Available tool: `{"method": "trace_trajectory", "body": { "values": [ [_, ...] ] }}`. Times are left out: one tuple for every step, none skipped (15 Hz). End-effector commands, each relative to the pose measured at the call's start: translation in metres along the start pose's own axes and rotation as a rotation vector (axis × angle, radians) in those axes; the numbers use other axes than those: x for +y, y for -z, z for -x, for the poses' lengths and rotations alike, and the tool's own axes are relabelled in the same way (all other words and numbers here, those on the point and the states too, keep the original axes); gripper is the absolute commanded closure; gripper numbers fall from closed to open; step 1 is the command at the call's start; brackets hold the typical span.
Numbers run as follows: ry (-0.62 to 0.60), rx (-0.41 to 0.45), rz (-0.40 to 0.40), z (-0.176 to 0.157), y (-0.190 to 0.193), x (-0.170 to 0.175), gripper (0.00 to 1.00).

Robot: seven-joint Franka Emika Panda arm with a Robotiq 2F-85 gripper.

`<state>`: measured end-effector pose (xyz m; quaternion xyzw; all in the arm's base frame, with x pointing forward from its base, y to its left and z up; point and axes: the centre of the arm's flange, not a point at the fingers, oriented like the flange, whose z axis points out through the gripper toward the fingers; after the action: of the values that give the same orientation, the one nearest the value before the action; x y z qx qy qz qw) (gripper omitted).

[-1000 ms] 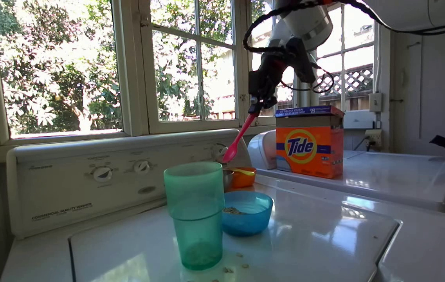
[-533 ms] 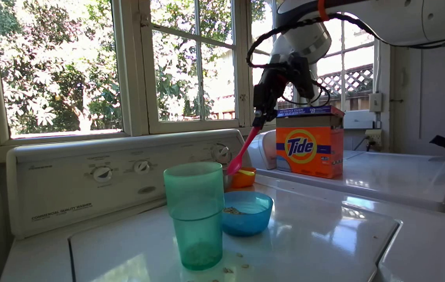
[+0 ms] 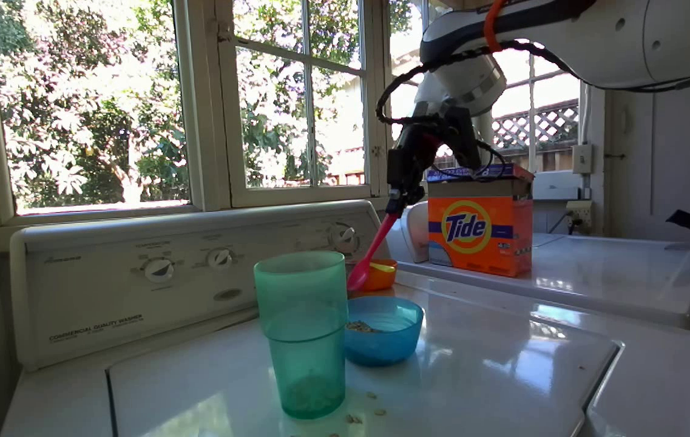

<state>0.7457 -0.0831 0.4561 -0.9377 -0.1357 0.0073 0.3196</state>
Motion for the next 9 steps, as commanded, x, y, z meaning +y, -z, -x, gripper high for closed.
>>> {"method": "trace_trajectory", "body": {
  "values": [
    [0.093,-0.103,0.031,0.068,-0.036,-0.015,0.97],
    [0.129,-0.129,0.036,0.072,-0.035,-0.017,0.97],
    [0.148,-0.120,0.056,0.076,-0.033,-0.020,0.97],
    [0.194,-0.109,0.066,0.078,-0.029,-0.024,0.97],
    [0.231,-0.105,0.079,0.078,-0.026,-0.027,0.97],
    [0.259,-0.088,0.095,0.078,-0.023,-0.031,0.97],
    [0.297,-0.080,0.102,0.078,-0.020,-0.035,0.97],
    [0.309,-0.055,0.116,0.078,-0.016,-0.039,0.97],
    [0.342,-0.056,0.120,0.077,-0.012,-0.044,0.97]
  ]
}}
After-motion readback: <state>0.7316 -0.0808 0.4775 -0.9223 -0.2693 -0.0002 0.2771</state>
